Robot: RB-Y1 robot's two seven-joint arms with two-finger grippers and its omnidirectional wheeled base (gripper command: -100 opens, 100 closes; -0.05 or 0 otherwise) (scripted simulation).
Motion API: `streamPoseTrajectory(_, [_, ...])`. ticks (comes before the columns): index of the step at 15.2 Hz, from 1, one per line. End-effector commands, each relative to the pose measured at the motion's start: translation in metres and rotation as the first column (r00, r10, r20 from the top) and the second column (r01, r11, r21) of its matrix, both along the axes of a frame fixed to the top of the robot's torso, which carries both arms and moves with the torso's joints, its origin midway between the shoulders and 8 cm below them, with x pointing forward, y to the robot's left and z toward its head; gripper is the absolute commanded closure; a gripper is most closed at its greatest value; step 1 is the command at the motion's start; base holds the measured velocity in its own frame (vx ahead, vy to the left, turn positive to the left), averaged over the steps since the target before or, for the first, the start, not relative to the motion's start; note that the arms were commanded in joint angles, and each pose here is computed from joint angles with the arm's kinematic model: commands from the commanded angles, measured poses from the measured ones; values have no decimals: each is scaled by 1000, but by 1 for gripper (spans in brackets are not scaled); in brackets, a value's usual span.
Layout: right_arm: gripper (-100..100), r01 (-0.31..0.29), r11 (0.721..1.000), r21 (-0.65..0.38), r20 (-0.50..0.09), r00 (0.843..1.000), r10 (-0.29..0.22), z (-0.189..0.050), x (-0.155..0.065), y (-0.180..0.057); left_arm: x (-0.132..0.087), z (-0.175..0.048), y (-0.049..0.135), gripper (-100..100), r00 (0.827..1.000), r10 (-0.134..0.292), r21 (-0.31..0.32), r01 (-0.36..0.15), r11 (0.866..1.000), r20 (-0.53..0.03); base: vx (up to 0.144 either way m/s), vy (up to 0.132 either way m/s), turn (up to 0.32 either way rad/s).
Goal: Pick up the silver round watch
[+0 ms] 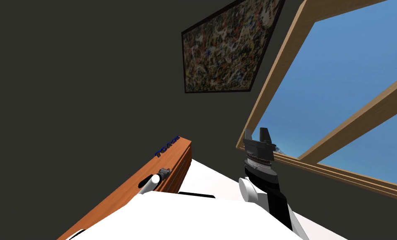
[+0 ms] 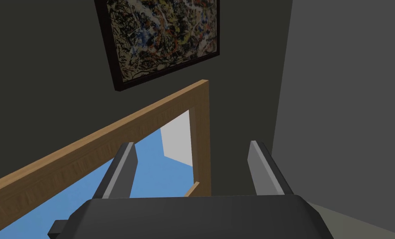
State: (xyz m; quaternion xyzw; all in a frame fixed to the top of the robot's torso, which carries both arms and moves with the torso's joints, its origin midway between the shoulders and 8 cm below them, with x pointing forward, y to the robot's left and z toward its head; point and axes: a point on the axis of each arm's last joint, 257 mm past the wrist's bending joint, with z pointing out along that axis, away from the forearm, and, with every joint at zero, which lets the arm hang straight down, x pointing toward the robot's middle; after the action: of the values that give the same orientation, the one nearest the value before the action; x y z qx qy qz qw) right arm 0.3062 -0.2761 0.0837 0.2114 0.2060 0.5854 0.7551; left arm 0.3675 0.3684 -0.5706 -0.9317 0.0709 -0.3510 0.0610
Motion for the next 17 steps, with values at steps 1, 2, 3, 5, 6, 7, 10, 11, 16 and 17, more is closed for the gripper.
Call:
streamPoseTrajectory(1, [0,0,1000,0,0,1000,0,0,0,0,-4,-4,0,-100,1000,1,-4,-1,1000,-11,2,18,-9])
streamPoseTrajectory(2, [0,0,1000,0,0,1000,0,0,0,0,-3,-3,0,-100,1000,5,-9,-5,1000,-7,1,10,-1])
streamPoseTrajectory(3, [0,0,1000,0,0,1000,0,0,0,0,-6,-9,-12,-100,1000,11,-8,-11,1000,-7,11,44,-31])
streamPoseTrajectory(5, [0,0,1000,0,0,1000,0,0,0,0,-8,-12,-20,-100,1000,15,-7,-15,1000,-7,50,89,-56])
streamPoseTrajectory(6, [0,0,1000,0,0,1000,0,0,0,0,-8,-12,-20,-100,1000,11,-4,-11,1000,-8,52,83,-23])
streamPoseTrajectory(7, [0,0,1000,0,0,1000,0,0,0,0,-8,-12,-20,-100,1000,10,-2,-10,1000,-8,26,56,-4])
streamPoseTrajectory(10, [0,0,1000,0,0,1000,0,0,0,0,-13,-18,-37,-100,1000,23,-7,-23,1000,-6,7,45,-33])
streamPoseTrajectory(11, [0,0,1000,0,0,1000,0,0,0,0,-13,-18,-37,-100,1000,19,-4,-19,1000,-7,-21,14,-64])
streamPoseTrajectory(16, [0,0,1000,0,0,1000,0,0,0,0,-12,-18,-36,100,1000,22,-7,-22,1000,-6,-2,0,-5])
streamPoseTrajectory(17, [0,0,1000,0,0,1000,0,0,0,0,-12,-17,-34,100,1000,24,-3,-24,1000,-5,0,0,0])
